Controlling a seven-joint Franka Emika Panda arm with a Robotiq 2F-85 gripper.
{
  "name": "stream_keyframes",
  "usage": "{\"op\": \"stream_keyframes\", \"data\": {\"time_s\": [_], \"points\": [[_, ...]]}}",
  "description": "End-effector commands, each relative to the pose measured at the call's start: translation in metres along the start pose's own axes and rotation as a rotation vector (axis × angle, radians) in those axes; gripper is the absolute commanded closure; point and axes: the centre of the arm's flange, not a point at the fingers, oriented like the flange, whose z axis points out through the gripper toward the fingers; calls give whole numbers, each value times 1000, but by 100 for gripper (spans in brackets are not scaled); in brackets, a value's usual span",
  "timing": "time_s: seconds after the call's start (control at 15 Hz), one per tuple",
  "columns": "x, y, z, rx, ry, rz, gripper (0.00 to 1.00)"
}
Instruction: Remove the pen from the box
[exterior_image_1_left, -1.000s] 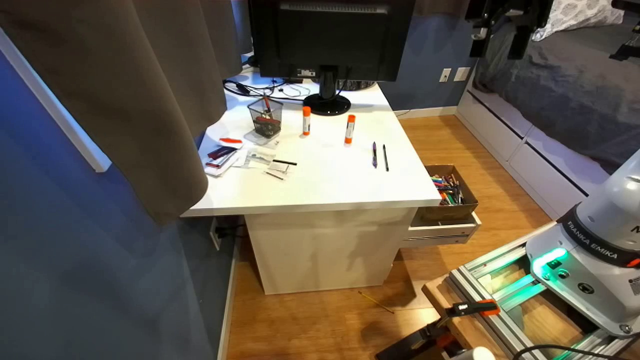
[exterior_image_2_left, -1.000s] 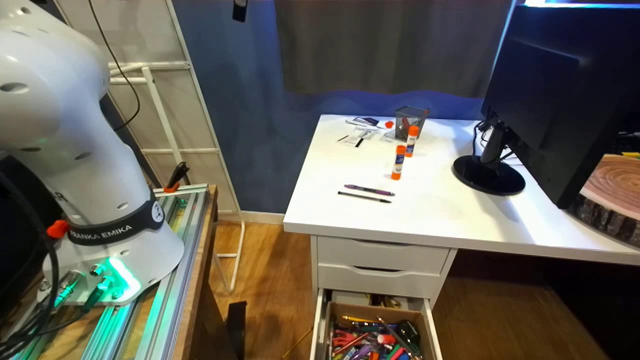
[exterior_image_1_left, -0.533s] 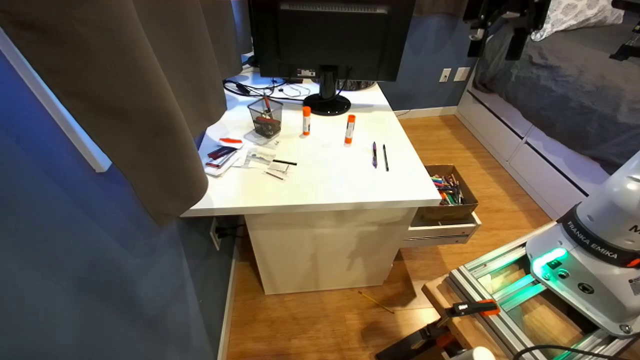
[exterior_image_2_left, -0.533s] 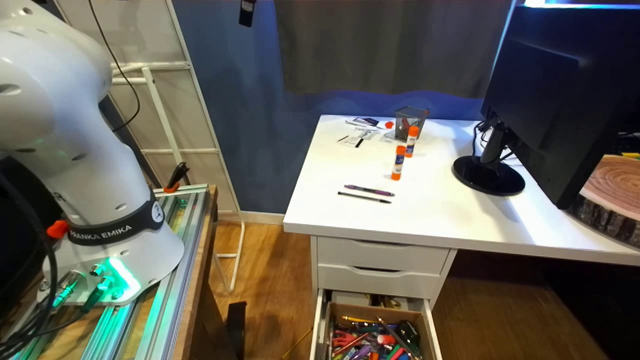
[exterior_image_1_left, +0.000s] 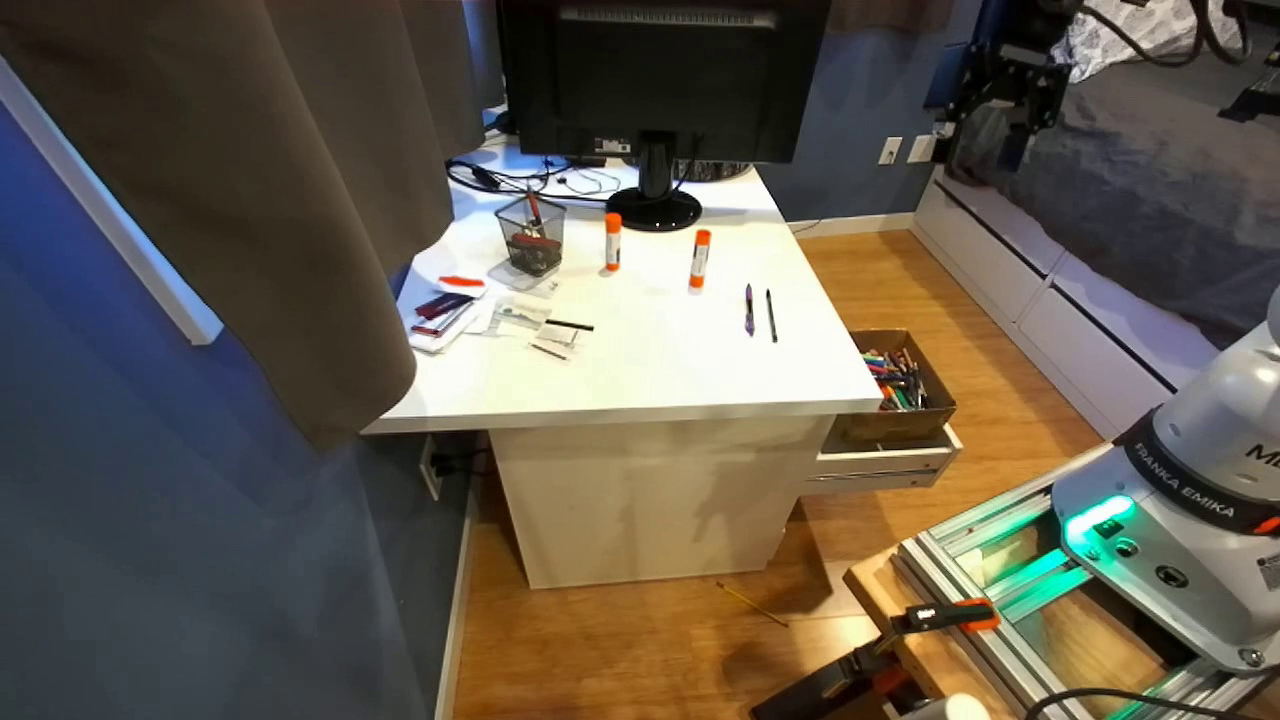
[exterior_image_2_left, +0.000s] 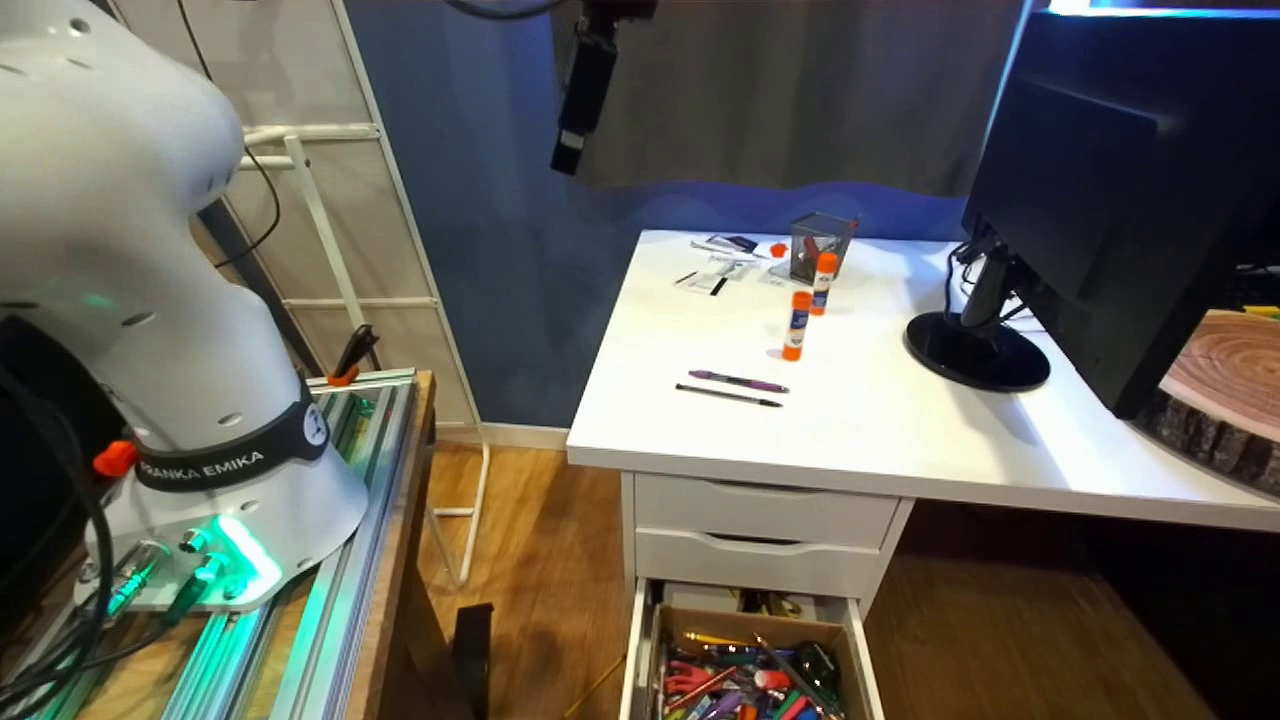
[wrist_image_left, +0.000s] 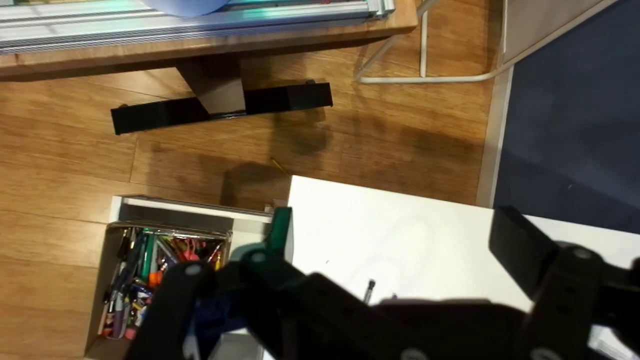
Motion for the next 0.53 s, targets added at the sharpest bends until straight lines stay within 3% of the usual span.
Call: {"op": "stream_keyframes", "data": {"time_s": [0.0,0.33,0.47], "points": [[47,52,25,-11,-32,26,0],[107,113,67,-33,-27,94,0],[126,130,93,-79,-37,111,0]]}}
